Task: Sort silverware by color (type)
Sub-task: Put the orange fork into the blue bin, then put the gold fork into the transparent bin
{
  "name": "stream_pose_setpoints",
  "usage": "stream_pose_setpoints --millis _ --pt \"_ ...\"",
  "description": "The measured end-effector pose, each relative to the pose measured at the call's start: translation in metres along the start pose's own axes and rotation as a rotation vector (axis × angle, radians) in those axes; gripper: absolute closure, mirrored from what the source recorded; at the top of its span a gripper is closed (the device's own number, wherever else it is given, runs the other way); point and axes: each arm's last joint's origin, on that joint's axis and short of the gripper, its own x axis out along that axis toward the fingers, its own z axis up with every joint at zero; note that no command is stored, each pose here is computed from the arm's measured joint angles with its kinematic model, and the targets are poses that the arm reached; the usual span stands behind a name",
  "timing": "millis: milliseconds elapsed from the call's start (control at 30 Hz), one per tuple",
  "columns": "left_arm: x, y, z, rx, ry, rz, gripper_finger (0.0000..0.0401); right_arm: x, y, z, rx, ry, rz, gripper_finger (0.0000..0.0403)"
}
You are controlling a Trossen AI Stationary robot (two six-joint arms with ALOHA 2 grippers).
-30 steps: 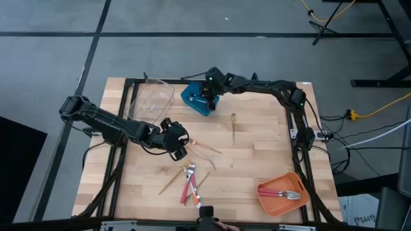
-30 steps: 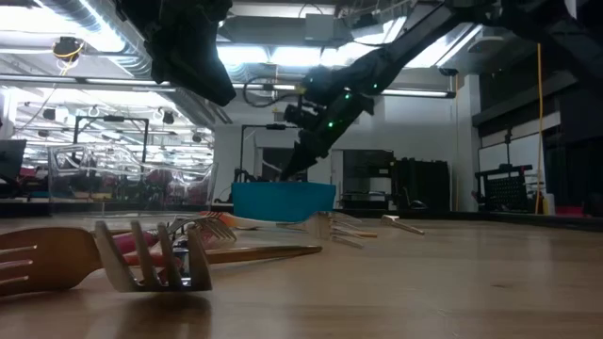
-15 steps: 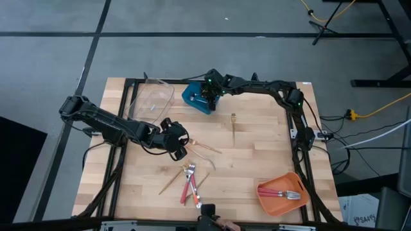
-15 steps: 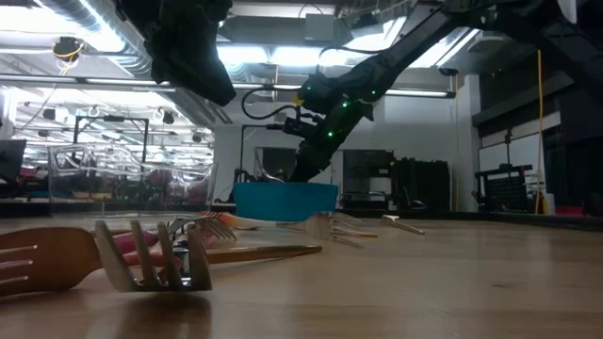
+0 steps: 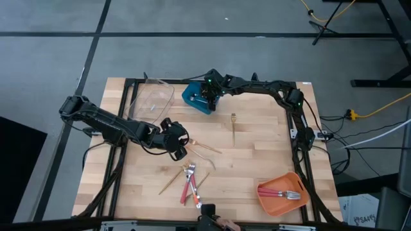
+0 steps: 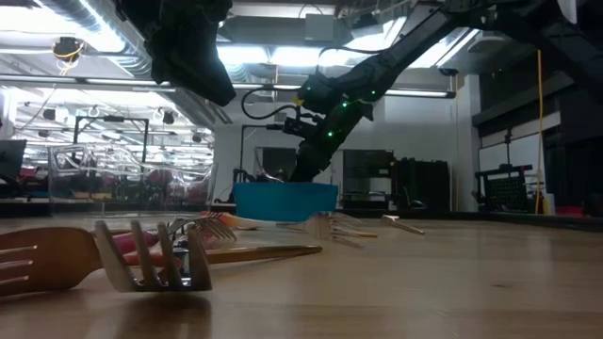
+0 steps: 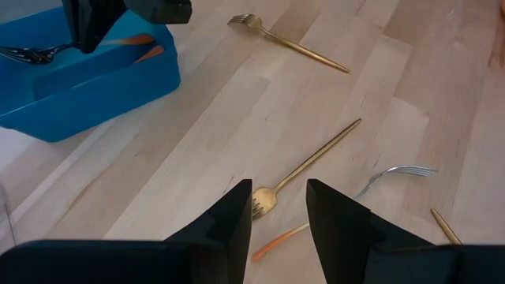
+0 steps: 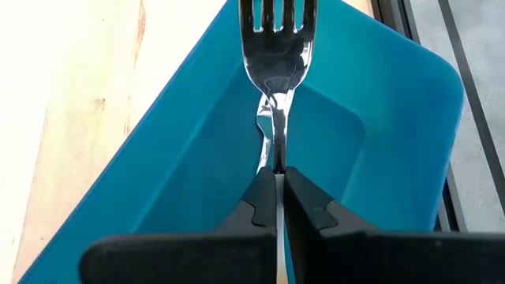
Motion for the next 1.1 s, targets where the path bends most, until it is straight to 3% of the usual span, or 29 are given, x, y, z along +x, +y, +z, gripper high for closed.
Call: stream_pose_setpoints --millis 200,600,900,1100 --pt "0.0 0.0 0.0 0.0 0.0 0.0 0.0286 0.0 0.0 0.0 0.0 -0.001 0.002 0.0396" --pt "0.0 0.0 0.0 0.0 0.002 -0.002 0.0286 0.026 0.003 -0.016 0.007 0.047 0.017 0.0314" --pt "0.0 -0.001 0.0 -0.011 0.01 -0.017 0.0286 0.023 0.003 -0.014 0.006 0.041 0.012 0.0315" --pt "0.0 -0.003 0.0 -0.019 0.036 -0.069 0.0286 -0.003 -0.001 0.001 -0.001 0.001 -0.012 0.0315"
